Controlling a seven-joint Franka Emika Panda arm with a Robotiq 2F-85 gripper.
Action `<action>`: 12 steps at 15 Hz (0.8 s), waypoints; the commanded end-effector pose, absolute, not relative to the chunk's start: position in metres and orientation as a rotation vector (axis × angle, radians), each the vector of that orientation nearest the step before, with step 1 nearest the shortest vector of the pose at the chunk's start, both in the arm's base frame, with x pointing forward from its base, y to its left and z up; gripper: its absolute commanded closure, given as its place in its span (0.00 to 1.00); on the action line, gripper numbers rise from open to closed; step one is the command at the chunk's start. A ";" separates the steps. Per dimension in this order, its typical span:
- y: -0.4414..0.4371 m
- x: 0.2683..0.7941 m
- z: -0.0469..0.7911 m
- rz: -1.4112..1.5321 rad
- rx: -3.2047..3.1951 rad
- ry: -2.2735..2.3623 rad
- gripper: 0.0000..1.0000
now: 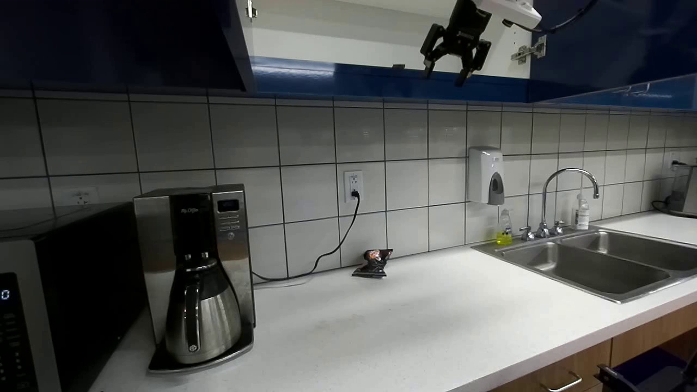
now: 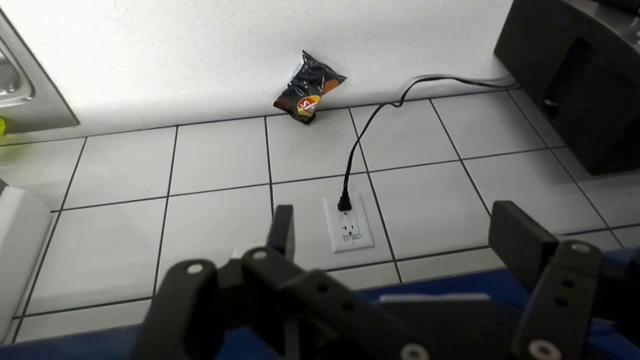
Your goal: Put the packet closest to you in the top cabinet
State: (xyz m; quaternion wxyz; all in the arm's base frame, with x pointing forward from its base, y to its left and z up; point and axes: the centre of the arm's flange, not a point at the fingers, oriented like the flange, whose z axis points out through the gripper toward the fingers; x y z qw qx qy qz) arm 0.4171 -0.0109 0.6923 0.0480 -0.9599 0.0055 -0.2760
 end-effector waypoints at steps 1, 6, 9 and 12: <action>-0.011 0.403 0.658 -0.793 -2.946 -0.060 0.00; -0.009 0.396 0.597 -0.690 -2.971 -0.166 0.00; -0.007 0.390 0.560 -0.625 -2.984 -0.202 0.00; -0.005 0.383 0.530 -0.611 -2.978 -0.229 0.00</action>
